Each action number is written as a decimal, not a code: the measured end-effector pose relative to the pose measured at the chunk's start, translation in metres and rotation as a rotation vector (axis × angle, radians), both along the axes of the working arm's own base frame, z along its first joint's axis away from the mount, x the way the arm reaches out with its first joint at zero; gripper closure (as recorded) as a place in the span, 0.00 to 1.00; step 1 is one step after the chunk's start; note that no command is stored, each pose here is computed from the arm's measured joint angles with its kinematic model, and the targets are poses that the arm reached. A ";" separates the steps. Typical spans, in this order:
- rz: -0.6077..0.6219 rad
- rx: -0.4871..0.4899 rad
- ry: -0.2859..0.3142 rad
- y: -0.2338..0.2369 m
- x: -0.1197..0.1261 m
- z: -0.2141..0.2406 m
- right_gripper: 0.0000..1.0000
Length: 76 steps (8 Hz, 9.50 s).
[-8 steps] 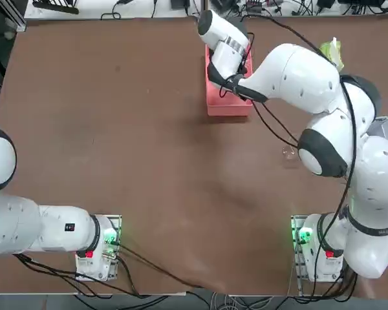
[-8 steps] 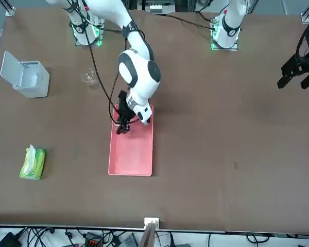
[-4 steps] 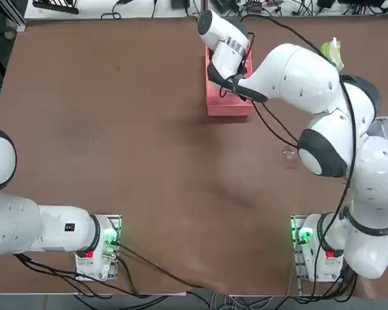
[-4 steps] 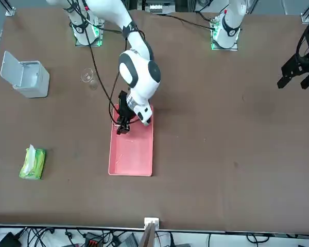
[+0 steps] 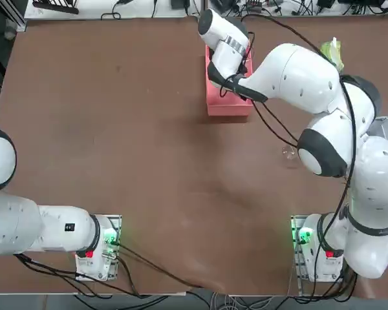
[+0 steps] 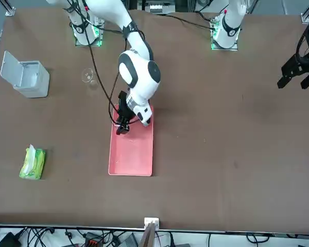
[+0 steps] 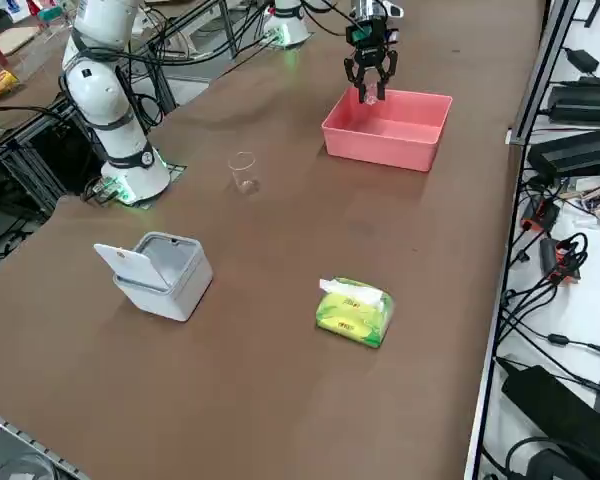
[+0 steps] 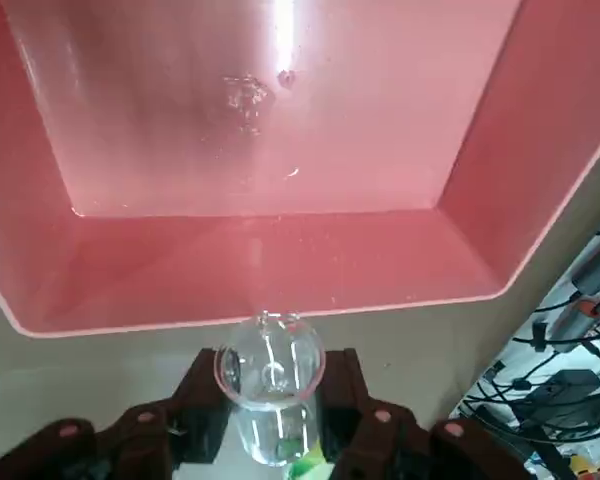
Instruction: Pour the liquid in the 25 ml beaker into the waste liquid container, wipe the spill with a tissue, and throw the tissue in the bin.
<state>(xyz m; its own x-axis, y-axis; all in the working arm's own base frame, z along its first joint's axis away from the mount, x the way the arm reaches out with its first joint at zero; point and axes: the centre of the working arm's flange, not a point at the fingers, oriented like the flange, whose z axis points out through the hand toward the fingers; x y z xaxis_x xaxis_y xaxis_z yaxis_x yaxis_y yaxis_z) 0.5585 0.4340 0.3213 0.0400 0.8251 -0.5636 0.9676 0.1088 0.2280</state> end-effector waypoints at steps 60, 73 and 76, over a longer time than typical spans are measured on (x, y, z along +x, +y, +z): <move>-0.301 1.229 0.296 -0.624 0.124 -0.017 0.00; -1.035 0.658 -0.194 -0.593 0.174 -0.025 0.01; -1.055 0.641 -0.199 -0.601 0.171 -0.027 0.09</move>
